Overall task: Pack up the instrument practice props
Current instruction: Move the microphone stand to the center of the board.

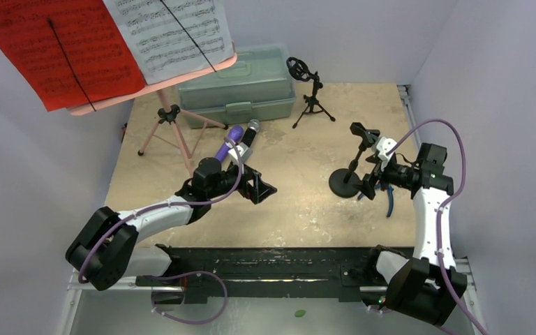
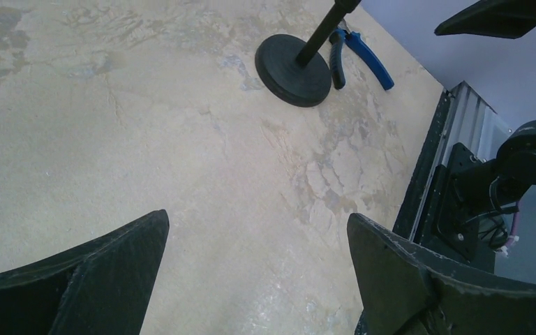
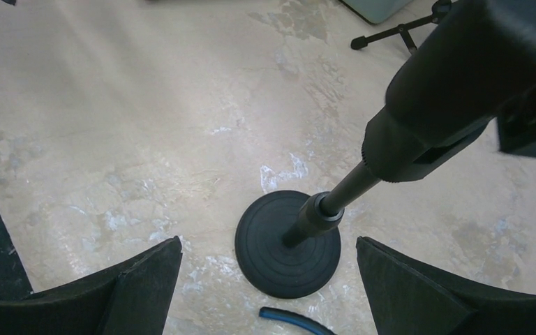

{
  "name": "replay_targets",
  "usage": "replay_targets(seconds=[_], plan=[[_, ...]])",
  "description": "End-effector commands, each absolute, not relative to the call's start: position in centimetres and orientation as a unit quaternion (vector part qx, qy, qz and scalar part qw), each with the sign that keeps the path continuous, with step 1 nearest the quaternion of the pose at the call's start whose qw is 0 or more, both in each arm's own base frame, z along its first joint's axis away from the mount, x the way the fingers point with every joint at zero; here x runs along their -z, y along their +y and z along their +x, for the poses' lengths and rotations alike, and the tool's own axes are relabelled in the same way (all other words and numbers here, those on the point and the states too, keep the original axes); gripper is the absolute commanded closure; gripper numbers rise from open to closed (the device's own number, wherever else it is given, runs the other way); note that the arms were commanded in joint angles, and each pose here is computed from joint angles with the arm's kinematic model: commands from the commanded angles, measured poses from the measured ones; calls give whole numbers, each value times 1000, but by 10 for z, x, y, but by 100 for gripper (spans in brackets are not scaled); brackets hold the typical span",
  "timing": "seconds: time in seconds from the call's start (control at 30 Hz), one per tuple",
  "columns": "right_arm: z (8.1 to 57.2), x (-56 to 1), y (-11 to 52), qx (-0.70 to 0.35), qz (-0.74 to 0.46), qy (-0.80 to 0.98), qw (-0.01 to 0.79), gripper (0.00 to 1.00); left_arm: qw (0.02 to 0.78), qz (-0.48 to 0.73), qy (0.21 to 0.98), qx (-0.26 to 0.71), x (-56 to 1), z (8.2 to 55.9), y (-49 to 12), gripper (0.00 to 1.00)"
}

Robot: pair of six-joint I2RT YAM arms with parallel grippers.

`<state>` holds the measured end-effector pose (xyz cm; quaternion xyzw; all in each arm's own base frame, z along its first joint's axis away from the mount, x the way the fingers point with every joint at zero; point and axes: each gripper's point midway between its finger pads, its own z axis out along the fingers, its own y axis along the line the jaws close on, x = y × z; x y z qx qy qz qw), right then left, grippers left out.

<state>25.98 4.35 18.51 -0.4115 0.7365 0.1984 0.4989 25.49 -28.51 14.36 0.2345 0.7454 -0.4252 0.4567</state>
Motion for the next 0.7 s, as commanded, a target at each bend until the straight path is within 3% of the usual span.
replay_targets(seconds=[0.0, 0.67], plan=[[269, -180, 34, -154, -427, 725, 519, 1, 483, 237, 707, 458, -168, 251, -290, 0], [285, -167, 17, -107, -423, 733, 522, 1, 503, 213, 703, 455, -180, 250, -280, 0]])
